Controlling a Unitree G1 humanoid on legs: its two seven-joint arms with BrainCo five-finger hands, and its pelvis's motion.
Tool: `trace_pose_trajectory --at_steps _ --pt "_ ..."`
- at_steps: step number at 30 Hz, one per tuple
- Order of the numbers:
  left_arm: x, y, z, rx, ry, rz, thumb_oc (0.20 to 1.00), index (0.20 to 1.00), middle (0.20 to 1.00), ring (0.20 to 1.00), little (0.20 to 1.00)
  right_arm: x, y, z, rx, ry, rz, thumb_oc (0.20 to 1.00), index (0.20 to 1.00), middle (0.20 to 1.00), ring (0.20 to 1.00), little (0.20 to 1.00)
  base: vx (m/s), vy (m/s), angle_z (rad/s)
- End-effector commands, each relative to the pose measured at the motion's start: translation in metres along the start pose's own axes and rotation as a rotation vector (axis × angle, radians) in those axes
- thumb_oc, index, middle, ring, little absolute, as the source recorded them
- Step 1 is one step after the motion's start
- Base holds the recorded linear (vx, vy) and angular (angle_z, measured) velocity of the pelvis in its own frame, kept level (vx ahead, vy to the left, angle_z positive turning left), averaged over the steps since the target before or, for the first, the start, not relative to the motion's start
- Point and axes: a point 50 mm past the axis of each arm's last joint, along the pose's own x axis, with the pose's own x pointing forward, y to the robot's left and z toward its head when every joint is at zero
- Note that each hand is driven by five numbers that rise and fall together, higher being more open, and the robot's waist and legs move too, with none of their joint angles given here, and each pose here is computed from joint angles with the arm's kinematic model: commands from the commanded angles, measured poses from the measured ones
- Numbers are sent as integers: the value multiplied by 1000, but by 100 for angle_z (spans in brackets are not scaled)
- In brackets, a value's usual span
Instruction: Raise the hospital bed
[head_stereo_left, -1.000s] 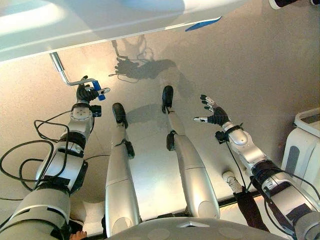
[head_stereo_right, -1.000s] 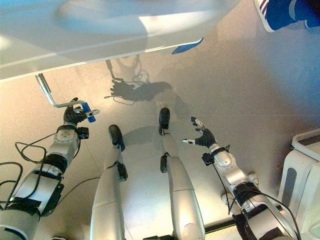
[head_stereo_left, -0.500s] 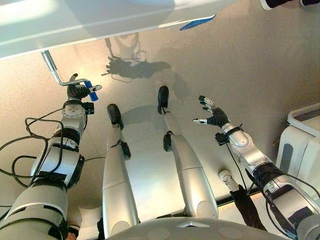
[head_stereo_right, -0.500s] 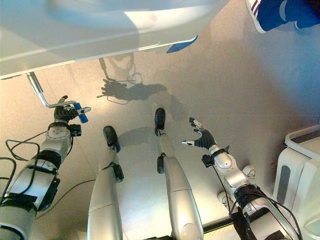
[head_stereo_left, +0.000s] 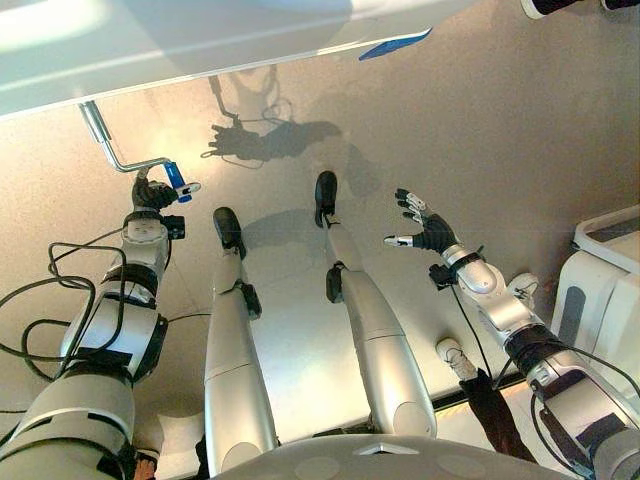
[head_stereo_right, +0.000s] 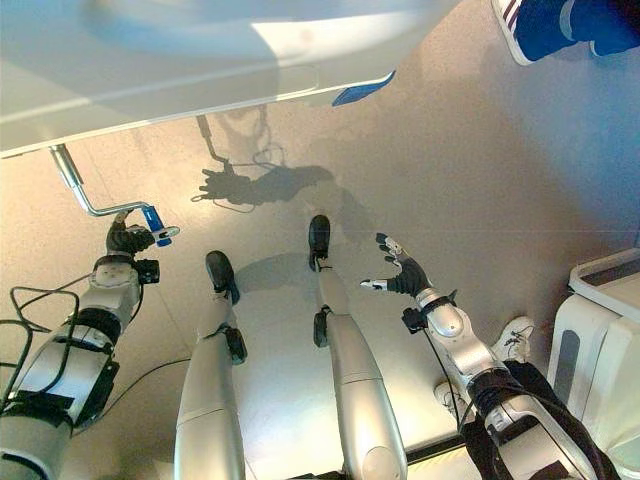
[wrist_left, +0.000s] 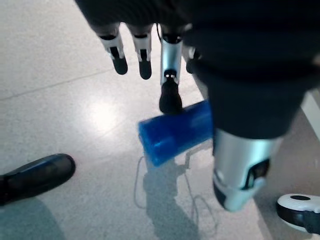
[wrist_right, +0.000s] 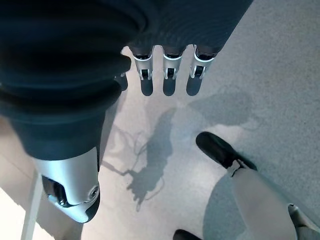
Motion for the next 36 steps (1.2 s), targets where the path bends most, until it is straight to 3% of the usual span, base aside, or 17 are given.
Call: trace_pose_trajectory --at_steps 1,3,14,19,24,36 --pt "-6 16 -26 5 71 35 1000 1000 1000 1000 1000 -5 -2 12 36 -86 -8 1000 1000 1000 1000 1000 0 0 0" --pt "-8 2 -24 -38 43 6 1000 1000 1000 1000 1000 -8 -3 10 32 -76 -11 1000 1000 1000 1000 1000 0 0 0" --pt "-11 10 -35 -58 70 20 1000 1000 1000 1000 1000 -10 -8 7 24 -63 -22 1000 1000 1000 1000 1000 0 0 0" --pt "-9 36 -34 -23 75 80 1000 1000 1000 1000 1000 -13 -12 8 28 -67 -23 1000 1000 1000 1000 1000 0 0 0" --pt "-7 44 -28 -19 59 98 1000 1000 1000 1000 1000 -14 -12 7 29 -65 -20 1000 1000 1000 1000 1000 0 0 0" --pt "1 26 8 -41 -67 49 1000 1000 1000 1000 1000 -14 -12 6 22 -58 -14 1000 1000 1000 1000 1000 0 0 0"
